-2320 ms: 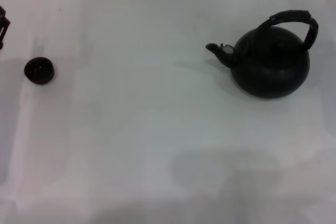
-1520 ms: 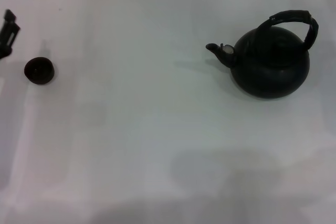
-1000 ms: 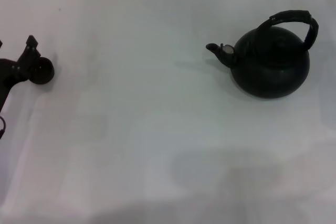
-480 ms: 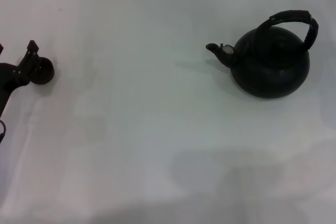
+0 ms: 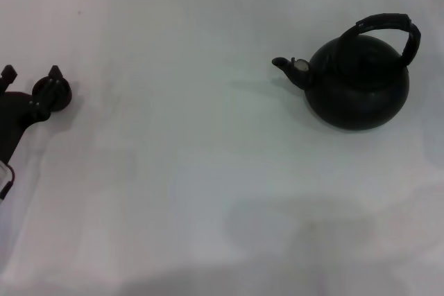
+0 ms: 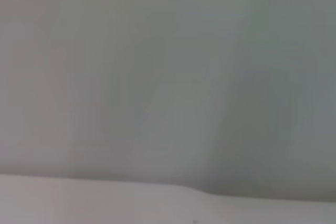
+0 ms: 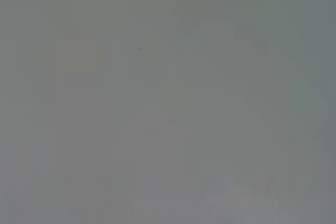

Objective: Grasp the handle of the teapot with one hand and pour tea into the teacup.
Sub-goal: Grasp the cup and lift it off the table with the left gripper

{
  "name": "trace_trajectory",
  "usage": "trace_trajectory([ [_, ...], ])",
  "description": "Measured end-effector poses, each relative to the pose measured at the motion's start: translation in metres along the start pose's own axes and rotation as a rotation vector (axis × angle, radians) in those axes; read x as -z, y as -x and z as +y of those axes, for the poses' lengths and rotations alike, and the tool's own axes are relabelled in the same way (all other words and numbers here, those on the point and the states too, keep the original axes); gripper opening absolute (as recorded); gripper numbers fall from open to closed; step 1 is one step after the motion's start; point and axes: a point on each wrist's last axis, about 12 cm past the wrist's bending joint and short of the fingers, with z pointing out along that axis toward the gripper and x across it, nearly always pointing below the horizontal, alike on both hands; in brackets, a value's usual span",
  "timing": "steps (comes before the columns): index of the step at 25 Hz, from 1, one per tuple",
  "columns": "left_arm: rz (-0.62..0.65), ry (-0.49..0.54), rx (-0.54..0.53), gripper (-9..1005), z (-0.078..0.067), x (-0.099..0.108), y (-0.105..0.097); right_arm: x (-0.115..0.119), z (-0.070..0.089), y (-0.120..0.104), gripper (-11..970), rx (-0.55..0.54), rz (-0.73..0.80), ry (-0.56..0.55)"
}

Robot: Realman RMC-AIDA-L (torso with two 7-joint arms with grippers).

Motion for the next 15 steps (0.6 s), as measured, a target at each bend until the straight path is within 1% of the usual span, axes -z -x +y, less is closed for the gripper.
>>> trace_trajectory([
  [7, 0.039, -0.009, -0.012, 862, -0.0009, -0.0068, -0.0015, 0.0000, 0.0000, 0.0001, 821, 0.000, -0.001, 0.000],
  [15, 0.066, -0.039, -0.031, 862, -0.0048, -0.0084, -0.0040, 0.0000, 0.0000, 0.0000, 820, 0.000, 0.000, 0.000],
])
